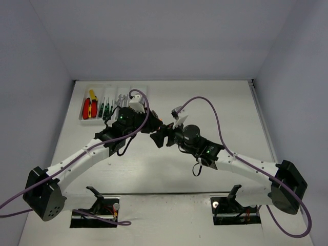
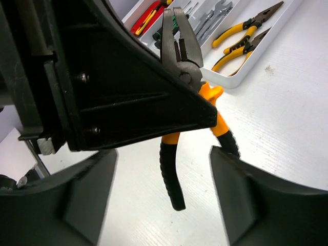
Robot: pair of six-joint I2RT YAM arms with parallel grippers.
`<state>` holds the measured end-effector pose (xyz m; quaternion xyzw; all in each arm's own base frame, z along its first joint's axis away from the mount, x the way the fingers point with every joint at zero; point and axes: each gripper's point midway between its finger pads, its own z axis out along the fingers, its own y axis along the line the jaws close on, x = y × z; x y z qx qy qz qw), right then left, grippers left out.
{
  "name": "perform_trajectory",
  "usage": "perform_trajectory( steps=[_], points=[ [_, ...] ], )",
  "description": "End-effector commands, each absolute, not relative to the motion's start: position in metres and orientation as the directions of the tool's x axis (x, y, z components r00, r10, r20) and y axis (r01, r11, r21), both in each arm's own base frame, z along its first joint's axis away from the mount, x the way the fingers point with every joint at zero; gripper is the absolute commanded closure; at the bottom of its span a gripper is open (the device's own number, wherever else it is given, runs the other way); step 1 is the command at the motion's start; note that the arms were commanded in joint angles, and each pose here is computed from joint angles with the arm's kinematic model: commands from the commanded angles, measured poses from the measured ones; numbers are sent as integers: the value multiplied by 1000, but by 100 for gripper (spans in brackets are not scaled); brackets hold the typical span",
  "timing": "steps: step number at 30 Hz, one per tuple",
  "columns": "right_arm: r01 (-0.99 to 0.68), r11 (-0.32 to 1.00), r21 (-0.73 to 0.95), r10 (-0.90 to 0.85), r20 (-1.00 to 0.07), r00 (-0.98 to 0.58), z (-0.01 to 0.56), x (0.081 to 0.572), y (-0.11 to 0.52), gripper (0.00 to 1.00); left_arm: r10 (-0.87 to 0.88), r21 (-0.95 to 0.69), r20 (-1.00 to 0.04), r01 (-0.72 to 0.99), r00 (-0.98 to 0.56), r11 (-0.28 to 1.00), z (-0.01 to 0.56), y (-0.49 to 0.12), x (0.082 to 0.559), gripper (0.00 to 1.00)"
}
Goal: Sort the tools into containers
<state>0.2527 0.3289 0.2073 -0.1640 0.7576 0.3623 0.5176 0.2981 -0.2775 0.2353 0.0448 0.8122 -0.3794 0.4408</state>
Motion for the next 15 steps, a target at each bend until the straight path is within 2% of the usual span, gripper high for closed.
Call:
perform_trajectory(
  steps=[1,8,10,15],
  points=[
    [-592,732,339,158,-928,-336,224,262,314,20,-269,-503,-829,446,-490,740,277,-260,327,100],
    [-472,841,263,95,-932,-349,198,259,266,18,-157,-428,-816,399,-556,811,251,-207,387,100],
    [-447,859,251,88,-931,-354,192,257,254,18,-60,-385,-778,399,-626,832,226,-193,404,100],
    [-405,885,229,76,-930,-359,184,252,232,17,53,-342,-717,417,-695,842,205,-172,449,100]
  ],
)
